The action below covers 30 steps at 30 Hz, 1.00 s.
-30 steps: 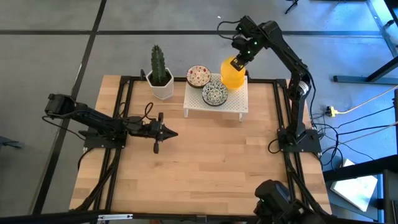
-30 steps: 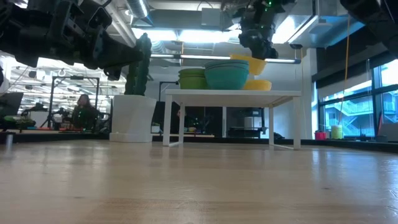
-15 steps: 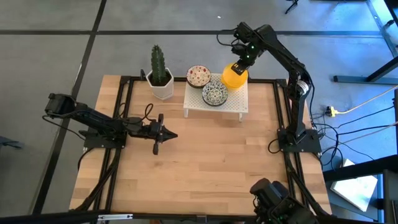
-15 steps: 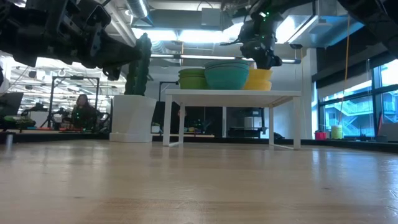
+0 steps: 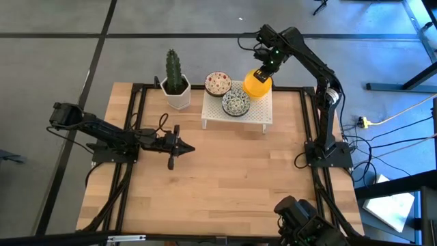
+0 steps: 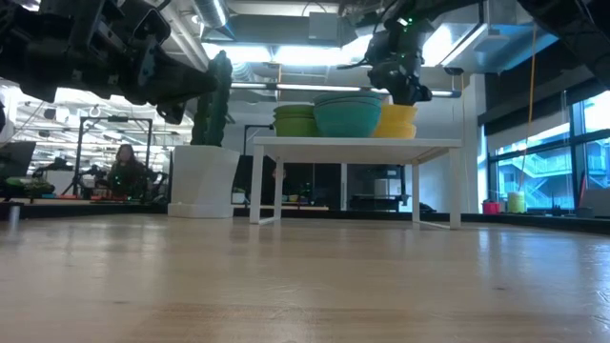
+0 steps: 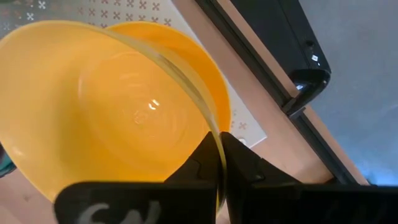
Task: Pick & Place Mini bowls
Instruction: Stack the yellow bowl on the yellow bowls on the shelf
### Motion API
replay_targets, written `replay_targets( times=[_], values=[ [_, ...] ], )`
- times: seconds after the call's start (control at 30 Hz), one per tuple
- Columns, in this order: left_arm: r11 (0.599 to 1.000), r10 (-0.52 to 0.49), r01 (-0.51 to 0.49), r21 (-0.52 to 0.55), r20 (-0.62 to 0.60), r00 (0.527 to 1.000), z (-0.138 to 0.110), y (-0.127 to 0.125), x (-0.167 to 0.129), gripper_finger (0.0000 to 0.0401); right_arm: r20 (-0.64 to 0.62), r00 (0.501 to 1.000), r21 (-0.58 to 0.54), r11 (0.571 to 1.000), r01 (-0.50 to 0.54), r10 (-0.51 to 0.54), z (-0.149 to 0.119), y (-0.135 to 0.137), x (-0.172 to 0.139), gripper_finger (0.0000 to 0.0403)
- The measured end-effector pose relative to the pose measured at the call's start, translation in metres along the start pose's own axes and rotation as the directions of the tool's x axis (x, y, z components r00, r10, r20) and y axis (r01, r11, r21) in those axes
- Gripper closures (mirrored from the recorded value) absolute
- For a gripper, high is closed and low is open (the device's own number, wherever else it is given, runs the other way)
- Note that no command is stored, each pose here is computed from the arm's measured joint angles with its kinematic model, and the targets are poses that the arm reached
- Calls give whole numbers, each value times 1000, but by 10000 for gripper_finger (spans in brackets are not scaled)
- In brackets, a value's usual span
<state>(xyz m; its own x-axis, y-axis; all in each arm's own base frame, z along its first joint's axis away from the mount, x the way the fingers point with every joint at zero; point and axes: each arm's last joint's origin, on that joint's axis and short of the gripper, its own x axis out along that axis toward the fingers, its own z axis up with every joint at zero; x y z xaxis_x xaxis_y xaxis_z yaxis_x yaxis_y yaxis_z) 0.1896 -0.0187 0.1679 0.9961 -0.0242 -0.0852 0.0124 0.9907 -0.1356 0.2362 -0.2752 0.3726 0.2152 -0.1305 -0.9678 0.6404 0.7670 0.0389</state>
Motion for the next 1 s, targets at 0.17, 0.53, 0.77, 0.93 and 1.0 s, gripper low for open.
replay_targets(
  times=[0.17,0.53,0.77,0.93,1.0],
  values=[
    [1000,-1,1,-3,0,1000,0,0,0,395,0,1000,0,1000,0,0,0,0,0,392],
    [1000,-1,1,-11,-3,1000,0,0,0,397,0,1000,0,1000,0,0,0,0,0,392],
    [1000,-1,0,-11,-6,1000,-1,0,0,393,0,1000,3,1000,0,0,0,0,0,392],
    [1000,-1,0,-11,-6,1000,-1,0,0,397,1,1000,16,1000,1,-1,0,0,0,392],
    [1000,-1,0,-11,-6,1000,-1,0,0,397,0,1000,17,1000,1,-1,0,0,0,392]
  ],
)
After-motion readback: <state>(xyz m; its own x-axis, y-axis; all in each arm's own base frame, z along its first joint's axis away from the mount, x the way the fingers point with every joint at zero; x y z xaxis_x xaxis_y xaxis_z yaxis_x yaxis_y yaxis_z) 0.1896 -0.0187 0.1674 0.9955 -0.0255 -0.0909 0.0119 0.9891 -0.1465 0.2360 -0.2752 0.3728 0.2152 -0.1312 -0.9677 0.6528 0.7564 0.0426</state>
